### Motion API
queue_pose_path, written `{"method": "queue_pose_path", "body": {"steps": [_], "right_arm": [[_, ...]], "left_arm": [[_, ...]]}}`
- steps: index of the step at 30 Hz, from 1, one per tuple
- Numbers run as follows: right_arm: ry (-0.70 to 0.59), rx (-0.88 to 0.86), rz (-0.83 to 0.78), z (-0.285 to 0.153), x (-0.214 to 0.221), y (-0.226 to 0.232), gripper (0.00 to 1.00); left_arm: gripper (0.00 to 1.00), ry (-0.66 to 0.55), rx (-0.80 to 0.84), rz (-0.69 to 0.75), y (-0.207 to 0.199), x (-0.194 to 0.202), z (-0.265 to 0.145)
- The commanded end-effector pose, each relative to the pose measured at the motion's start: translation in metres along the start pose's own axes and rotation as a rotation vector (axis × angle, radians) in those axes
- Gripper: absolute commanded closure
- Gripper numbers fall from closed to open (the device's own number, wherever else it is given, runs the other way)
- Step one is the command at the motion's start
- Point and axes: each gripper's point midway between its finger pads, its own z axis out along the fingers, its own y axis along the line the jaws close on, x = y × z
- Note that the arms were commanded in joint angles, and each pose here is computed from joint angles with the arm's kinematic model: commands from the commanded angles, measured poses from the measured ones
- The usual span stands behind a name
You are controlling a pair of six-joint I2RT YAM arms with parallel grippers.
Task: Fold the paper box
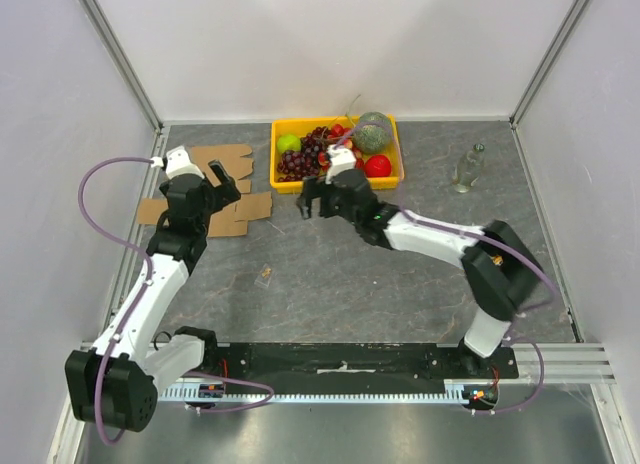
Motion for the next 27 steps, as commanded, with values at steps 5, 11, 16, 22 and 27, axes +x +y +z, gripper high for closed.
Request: {"method": "queue_pose_path", "body": {"steps": [5, 11, 16, 22, 27], "right_arm": [[0.117, -0.111, 0.121, 0.085, 0.046, 0.062, 0.06], [0.140, -0.131, 0.215, 0.122, 0.066, 0.072, 0.13], [0.144, -0.131, 0.301, 0.142, 0.076, 0.076, 0.20], [0.151, -0.119, 0.385, 0.157, 0.087, 0.077, 0.32], [0.167, -0.135, 0.420, 0.165, 0.095, 0.083, 0.42]], "left_arm": [[0.02, 0.059, 0.016, 0.005, 0.009, 0.005, -0.041], [0.06, 0.068, 0.024, 0.105, 0.014, 0.002, -0.053], [0.08, 0.072, 0.041, 0.133, 0.014, 0.005, -0.057], [0.09, 0.075, 0.053, 0.137, 0.014, 0.008, -0.057], [0.09, 0.071, 0.056, 0.131, 0.013, 0.007, -0.058]]}}
